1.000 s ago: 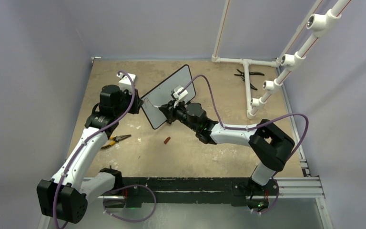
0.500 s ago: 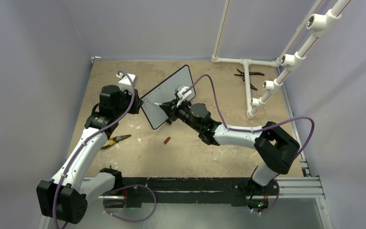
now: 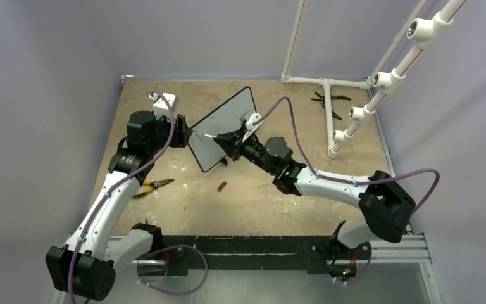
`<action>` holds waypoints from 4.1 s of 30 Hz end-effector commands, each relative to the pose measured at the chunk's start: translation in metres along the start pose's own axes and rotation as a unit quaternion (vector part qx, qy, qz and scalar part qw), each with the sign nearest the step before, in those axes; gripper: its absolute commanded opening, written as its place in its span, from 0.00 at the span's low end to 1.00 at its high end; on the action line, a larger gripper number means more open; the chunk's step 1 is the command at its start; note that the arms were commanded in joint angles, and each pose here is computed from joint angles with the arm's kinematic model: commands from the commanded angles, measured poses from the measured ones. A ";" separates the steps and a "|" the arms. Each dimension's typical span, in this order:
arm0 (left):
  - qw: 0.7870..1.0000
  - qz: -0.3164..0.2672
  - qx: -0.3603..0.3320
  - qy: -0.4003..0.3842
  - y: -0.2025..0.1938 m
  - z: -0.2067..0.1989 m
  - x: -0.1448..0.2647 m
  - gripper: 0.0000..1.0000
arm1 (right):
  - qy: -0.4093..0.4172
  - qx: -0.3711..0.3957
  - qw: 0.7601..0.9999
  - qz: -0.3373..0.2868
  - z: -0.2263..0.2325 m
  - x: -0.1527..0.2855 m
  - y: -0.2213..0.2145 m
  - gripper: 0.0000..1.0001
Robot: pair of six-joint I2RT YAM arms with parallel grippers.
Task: Write a sentence on the whiteboard
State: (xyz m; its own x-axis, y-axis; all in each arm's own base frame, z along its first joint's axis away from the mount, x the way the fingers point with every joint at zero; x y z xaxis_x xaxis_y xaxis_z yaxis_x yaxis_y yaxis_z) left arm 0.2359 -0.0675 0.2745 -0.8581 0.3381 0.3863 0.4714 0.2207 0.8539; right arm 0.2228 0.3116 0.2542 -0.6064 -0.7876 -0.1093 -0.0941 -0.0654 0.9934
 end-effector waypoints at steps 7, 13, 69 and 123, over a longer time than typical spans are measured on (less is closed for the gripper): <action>0.996 -0.049 -0.008 -0.067 0.052 -0.023 -0.009 0.55 | 0.037 0.015 0.999 -0.019 -0.004 0.007 0.007 0.00; 0.996 -0.019 -0.008 -0.082 0.052 -0.023 -0.032 0.56 | 0.038 0.021 0.999 -0.026 -0.007 -0.012 0.009 0.00; 0.995 0.038 -0.009 -0.095 0.022 -0.012 -0.060 0.14 | -0.035 0.010 0.999 0.034 -0.025 -0.029 -0.033 0.00; 0.995 0.044 -0.005 -0.093 0.019 -0.010 -0.063 0.00 | -0.008 0.004 1.000 -0.021 -0.021 -0.047 -0.015 0.00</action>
State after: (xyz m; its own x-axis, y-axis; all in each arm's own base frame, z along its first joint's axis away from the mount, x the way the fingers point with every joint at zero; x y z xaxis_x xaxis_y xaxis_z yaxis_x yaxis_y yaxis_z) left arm 0.2933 -0.0947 0.2716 -0.7506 0.5260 0.3998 0.5525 0.1677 0.8165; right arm 0.2651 0.3312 0.2236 -0.6258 -0.7769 -0.0701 -0.0769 -0.0280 0.9966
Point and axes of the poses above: each gripper's point midway between its finger pads, its own x axis back along the fingers, its own z axis along the line the jaws close on, y = z × x, the point moved 10 cm from there along x, back along the fingers, and after that the axes turned 15 degrees about x, right-handed, at the moved point
